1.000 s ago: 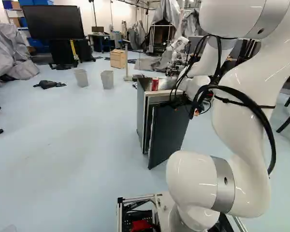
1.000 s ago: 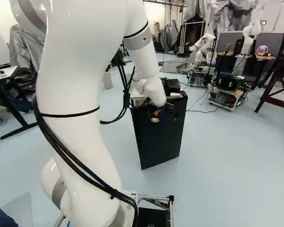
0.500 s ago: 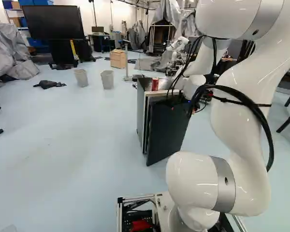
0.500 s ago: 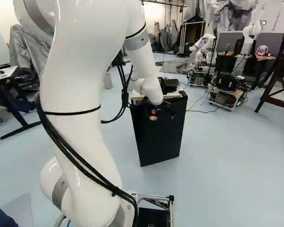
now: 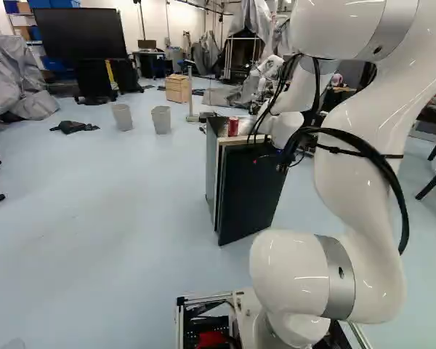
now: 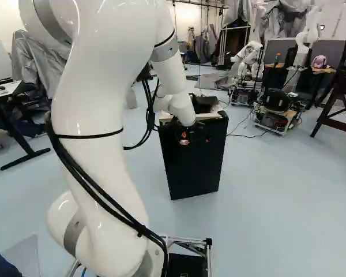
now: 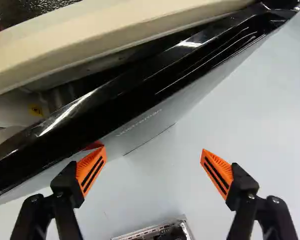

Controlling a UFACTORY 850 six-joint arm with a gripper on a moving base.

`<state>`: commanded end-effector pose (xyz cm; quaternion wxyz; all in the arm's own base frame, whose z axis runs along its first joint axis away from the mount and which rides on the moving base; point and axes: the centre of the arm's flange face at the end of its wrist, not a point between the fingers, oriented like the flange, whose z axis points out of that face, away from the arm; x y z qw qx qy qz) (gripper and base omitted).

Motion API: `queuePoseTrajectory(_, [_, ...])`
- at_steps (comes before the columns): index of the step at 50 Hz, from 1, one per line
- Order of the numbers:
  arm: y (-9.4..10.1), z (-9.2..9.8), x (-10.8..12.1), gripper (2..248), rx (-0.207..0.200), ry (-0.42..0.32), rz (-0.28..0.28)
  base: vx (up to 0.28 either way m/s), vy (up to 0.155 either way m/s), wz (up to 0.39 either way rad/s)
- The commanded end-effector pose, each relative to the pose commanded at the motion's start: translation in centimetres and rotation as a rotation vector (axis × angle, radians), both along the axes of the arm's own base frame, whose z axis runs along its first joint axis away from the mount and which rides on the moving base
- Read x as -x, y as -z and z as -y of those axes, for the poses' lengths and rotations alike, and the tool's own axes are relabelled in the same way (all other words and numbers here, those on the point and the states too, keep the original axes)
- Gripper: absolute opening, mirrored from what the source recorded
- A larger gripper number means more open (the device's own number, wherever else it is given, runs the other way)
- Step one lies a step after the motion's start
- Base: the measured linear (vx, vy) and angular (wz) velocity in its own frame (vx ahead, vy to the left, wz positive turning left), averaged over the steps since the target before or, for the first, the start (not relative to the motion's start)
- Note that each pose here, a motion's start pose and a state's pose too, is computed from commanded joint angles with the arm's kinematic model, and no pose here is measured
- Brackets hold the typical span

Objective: Grab a drink from the fridge

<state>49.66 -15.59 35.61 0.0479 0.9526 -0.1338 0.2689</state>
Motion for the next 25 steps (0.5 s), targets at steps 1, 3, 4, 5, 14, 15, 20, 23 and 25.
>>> queuePoseTrajectory(1, [0.0, -0.1, -0.1, 247, 0.000, -0.002, 0.000, 0.000, 0.000, 0.000])
queuePoseTrajectory(3, [0.0, -0.2, -0.2, 247, 0.000, -0.005, 0.001, 0.000, 0.000, 0.000])
queuePoseTrajectory(4, [0.0, -0.3, -0.2, 247, 0.000, -0.006, 0.001, 0.000, 0.000, 0.000])
queuePoseTrajectory(5, [0.0, -0.3, -0.3, 247, 0.000, -0.008, 0.001, 0.000, 0.000, 0.000])
queuePoseTrajectory(14, [0.0, -0.9, -0.9, 247, 0.001, -0.021, 0.003, 0.000, 0.000, 0.000])
queuePoseTrajectory(15, [0.0, -1.0, -0.9, 247, 0.001, -0.023, 0.004, 0.000, 0.000, 0.000])
queuePoseTrajectory(20, [0.0, -1.3, -1.2, 247, 0.001, -0.030, 0.005, 0.000, 0.000, 0.000])
queuePoseTrajectory(23, [0.0, -1.5, -1.4, 247, 0.002, -0.035, 0.005, 0.000, 0.000, 0.000])
queuePoseTrajectory(25, [0.0, -1.6, -1.5, 247, 0.002, -0.038, 0.006, 0.000, 0.000, 0.000])
